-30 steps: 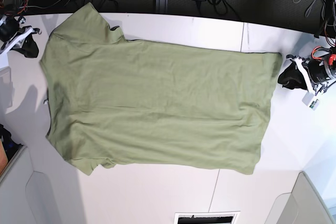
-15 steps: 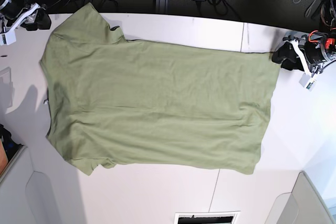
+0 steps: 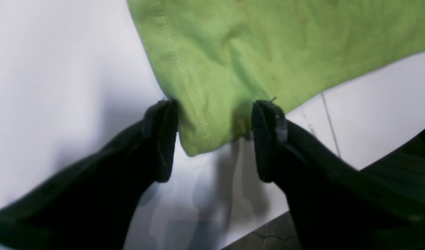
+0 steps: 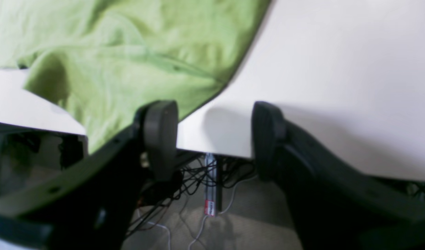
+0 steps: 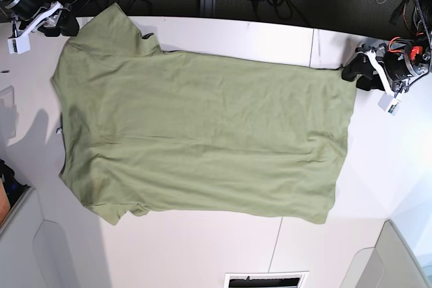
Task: Layout the t-shirt on the table in an organized manner, then fold the t-shirt properly
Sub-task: 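Grasp the shirt edge and fold it lengthwise over the body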
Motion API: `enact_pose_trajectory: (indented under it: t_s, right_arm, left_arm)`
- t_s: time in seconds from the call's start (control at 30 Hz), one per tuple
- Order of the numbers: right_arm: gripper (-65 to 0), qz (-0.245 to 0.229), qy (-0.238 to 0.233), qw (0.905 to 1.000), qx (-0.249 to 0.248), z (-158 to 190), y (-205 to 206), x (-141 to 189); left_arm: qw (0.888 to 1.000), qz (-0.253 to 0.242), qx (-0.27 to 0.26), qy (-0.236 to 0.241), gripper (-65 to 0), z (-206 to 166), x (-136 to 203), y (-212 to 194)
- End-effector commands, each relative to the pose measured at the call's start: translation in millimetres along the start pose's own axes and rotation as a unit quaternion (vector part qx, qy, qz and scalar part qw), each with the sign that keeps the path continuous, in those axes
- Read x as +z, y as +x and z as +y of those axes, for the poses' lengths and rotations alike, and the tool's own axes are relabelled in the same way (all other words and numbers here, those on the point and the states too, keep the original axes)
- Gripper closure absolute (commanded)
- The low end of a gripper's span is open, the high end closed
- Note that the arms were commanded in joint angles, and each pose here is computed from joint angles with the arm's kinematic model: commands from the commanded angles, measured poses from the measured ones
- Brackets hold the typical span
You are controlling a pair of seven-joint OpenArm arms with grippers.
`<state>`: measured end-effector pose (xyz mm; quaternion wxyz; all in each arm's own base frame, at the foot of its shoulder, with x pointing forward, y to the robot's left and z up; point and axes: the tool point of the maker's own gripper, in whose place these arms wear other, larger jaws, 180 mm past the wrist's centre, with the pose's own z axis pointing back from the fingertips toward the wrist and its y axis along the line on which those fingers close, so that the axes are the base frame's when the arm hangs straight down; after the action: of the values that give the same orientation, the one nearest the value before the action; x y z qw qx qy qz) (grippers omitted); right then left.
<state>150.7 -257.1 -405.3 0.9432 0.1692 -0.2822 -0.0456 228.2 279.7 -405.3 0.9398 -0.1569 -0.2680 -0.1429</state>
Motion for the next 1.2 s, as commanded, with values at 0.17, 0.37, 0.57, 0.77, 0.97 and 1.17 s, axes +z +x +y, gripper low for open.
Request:
enact_pose_trajectory:
  t_s: [0.17,0.37,0.57,0.77,0.97,1.17]
  right_arm:
    - [-33.9,-0.004,0.043,0.9990,0.014,30,4,-16]
    - [-32.2,0.001,0.074,0.9973,0.008,55,-3,-30]
    - [0.0,-0.005,0.075,0.9972,0.004,56,-3,-30]
    - [0.0,-0.030,0.057,0.9979,0.002,45,11,-19]
    - [0.0,-0.090,0.034,0.9953,0.018,34,47,4]
    - [0.0,-0.123,0.025,0.9909,0.050,30,86,5]
  left_arm:
    - [1.000,-0.003,-0.004,0.010,-36.9,3,1,4]
    - [1.000,0.001,-0.011,0.003,-24.6,-3,-4,0]
    - [1.000,0.000,-0.018,-0.004,-2.5,-5,-4,0]
    - [1.000,-0.013,-0.013,-0.009,0.0,-6,-2,6]
    - [0.999,-0.025,-0.021,-0.015,0.0,-11,0,15]
    - [0.996,-0.060,-0.056,-0.031,0.0,-32,5,44]
